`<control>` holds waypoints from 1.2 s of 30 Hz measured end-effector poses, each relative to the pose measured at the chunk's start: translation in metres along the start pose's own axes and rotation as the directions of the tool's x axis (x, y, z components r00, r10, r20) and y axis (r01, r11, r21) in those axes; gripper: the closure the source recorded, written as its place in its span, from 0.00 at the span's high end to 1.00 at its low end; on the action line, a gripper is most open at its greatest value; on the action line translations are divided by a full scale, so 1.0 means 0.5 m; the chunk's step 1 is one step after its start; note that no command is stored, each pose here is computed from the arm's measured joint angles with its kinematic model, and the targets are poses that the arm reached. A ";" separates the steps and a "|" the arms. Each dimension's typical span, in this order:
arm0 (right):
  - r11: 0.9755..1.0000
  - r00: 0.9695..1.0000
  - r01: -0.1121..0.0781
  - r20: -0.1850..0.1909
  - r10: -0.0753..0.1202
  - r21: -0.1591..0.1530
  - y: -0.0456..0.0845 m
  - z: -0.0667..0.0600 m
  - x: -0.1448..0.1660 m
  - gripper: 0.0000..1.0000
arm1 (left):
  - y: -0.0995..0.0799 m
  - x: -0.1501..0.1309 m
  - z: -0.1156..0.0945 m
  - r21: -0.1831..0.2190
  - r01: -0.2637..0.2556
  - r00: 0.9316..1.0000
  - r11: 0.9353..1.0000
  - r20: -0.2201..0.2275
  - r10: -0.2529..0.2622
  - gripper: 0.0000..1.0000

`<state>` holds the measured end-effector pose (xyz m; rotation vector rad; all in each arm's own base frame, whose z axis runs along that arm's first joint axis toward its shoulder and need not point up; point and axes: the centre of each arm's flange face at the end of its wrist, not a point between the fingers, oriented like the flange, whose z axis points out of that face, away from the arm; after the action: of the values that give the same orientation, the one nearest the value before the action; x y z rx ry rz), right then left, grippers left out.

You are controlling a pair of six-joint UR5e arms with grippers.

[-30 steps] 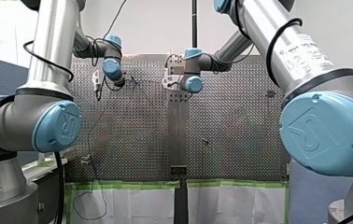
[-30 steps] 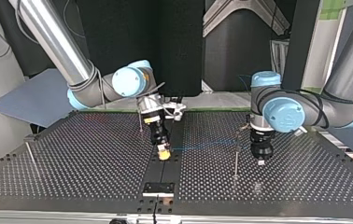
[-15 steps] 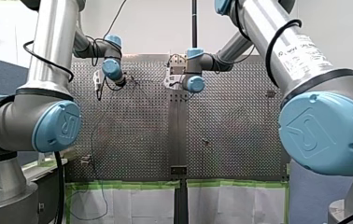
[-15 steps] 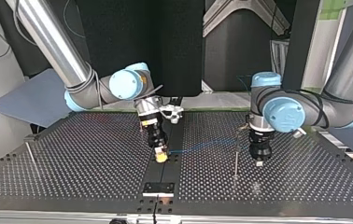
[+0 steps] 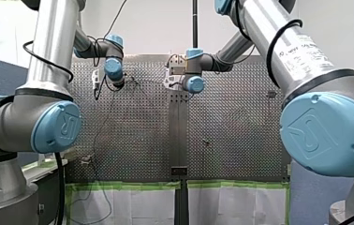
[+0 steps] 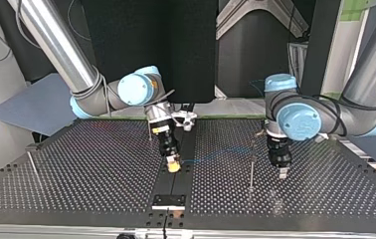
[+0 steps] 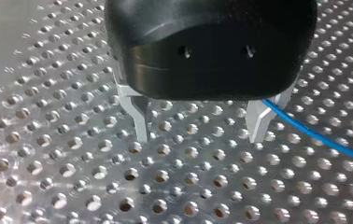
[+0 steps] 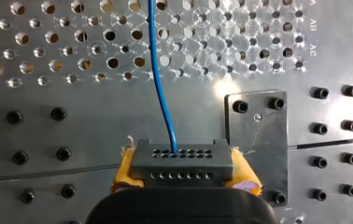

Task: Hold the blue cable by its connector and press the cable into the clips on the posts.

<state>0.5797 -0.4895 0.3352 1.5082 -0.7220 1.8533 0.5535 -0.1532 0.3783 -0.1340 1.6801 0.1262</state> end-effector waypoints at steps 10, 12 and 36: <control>1.000 1.000 0.001 0.011 -0.001 0.000 -0.003 -0.003 -0.002 0.00 | -0.007 -0.015 -0.058 -0.019 0.041 0.998 0.999 -0.057 -0.042 1.00; 1.000 1.000 0.001 0.012 -0.001 0.000 -0.003 -0.003 -0.002 0.00 | -0.007 -0.018 -0.077 -0.014 0.047 0.996 0.999 -0.069 -0.048 1.00; 1.000 1.000 0.003 0.015 -0.003 0.000 -0.005 -0.004 -0.003 0.00 | -0.028 -0.034 -0.236 0.028 0.016 0.994 0.999 -0.108 -0.013 1.00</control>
<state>0.5805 -0.4867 0.3333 1.5243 -0.7264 1.8417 0.4421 -0.1857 0.4084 -0.1336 1.7871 0.0847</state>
